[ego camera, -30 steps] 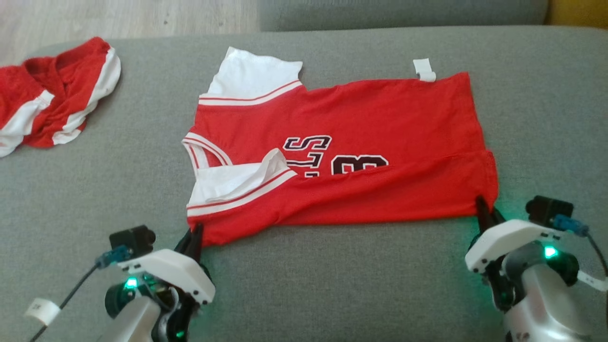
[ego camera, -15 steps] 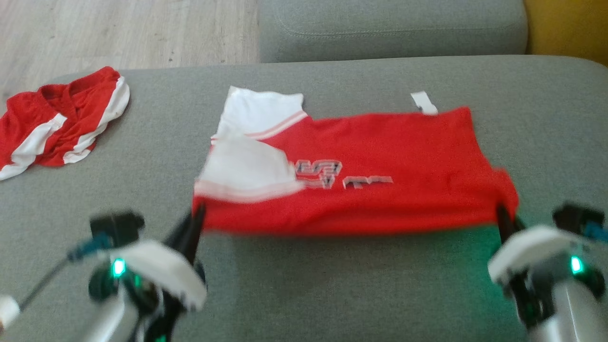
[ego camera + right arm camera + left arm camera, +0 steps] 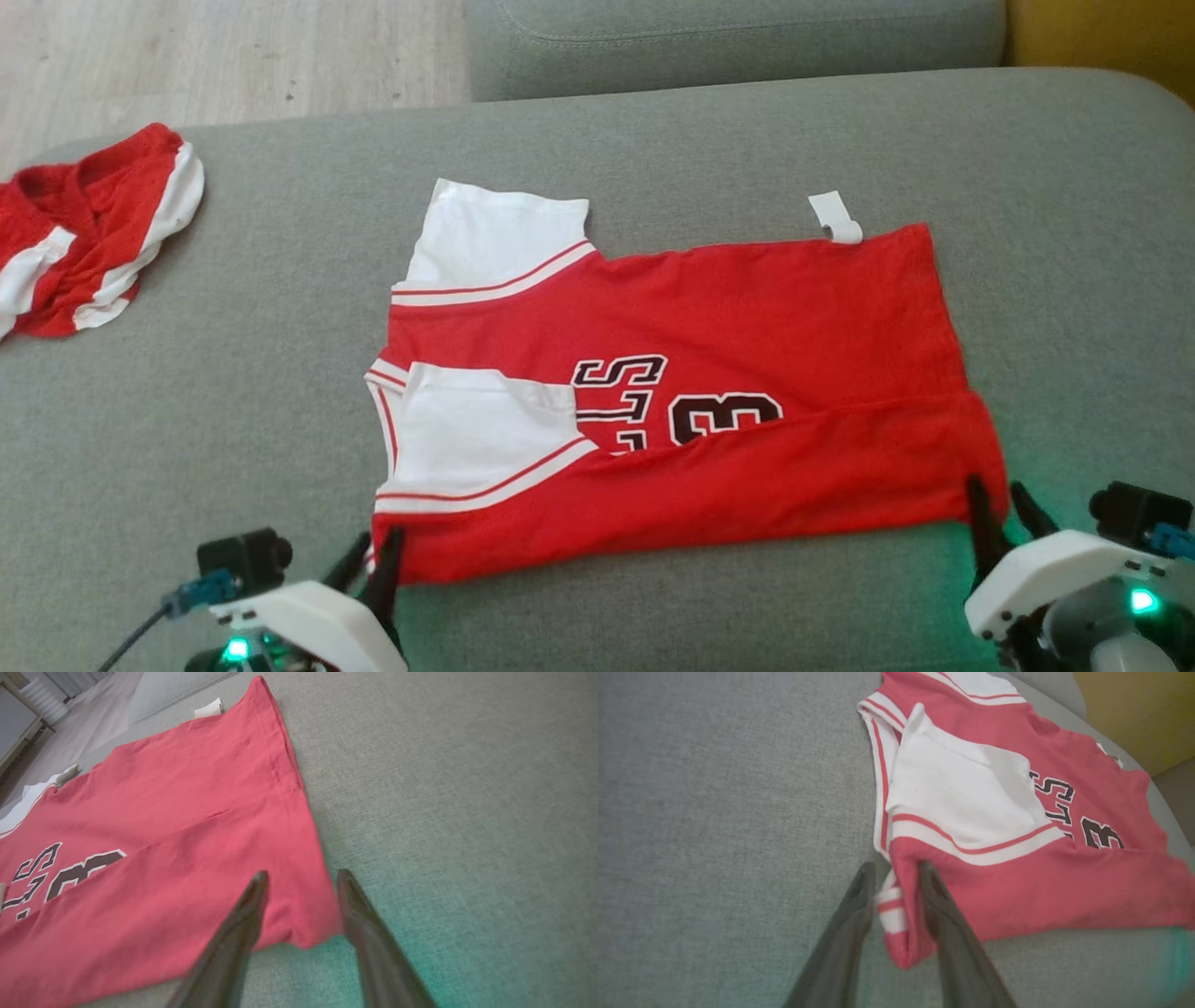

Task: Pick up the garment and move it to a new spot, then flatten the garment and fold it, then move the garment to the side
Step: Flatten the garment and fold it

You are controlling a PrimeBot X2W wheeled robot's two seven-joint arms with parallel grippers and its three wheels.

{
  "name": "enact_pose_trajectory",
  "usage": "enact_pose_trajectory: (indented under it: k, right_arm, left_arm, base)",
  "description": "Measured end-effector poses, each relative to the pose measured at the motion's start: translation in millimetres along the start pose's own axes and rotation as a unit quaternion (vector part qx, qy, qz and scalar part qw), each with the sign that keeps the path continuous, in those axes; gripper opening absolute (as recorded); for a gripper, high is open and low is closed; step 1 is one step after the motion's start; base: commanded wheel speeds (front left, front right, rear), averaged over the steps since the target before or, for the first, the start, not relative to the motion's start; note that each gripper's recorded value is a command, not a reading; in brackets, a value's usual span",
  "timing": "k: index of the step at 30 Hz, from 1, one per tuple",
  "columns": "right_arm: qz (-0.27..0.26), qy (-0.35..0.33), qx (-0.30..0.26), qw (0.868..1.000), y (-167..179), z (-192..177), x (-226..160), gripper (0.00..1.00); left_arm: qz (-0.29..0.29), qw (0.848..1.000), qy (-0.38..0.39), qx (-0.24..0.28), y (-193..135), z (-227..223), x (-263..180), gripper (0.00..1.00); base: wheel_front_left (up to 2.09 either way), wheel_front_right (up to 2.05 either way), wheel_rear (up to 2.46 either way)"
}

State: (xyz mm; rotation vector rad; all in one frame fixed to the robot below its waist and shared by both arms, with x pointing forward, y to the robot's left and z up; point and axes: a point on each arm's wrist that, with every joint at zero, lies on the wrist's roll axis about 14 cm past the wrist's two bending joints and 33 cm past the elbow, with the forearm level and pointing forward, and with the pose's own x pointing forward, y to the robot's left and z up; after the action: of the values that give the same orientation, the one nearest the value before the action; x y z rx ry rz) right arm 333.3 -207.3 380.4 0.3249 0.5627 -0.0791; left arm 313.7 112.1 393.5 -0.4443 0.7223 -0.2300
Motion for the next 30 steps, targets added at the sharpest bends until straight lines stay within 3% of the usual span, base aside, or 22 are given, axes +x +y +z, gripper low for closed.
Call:
enact_pose_trajectory:
  k: [1,9,16,19,23,27,30]
  right_arm:
    - [-0.002,-0.001,0.001,1.000,-1,0,-1,1.00]
    - [-0.015,-0.062,-0.023,0.998,-9,26,-11,1.00]
    - [0.014,-0.132,-0.055,0.990,18,82,0,1.00]
    - [0.036,-0.160,-0.069,0.984,37,108,8,1.00]
    - [0.053,-0.167,-0.087,0.981,52,123,24,1.00]
    - [0.064,-0.166,-0.108,0.978,62,134,44,1.00]
    - [0.061,-0.164,-0.113,0.978,60,135,51,1.00]
  left_arm:
    - [0.001,1.000,-0.004,0.004,1,2,1,1.00]
    - [-0.018,0.995,-0.068,0.076,-9,66,10,1.00]
    - [-0.067,0.963,-0.165,0.201,-62,200,25,1.00]
    - [-0.083,0.952,-0.170,0.241,-84,234,40,1.00]
    - [-0.075,0.948,-0.115,0.287,-84,237,80,1.00]
    - [-0.045,0.951,-0.005,0.306,-52,207,139,1.00]
    - [-0.032,0.950,0.028,0.308,-39,194,159,1.00]
  base:
    - [0.00,0.00,0.00]
    - [0.00,0.00,0.00]
    - [0.00,0.00,0.00]
    - [0.00,0.00,0.00]
    - [0.00,0.00,0.00]
    - [0.00,0.00,0.00]
    - [0.00,0.00,0.00]
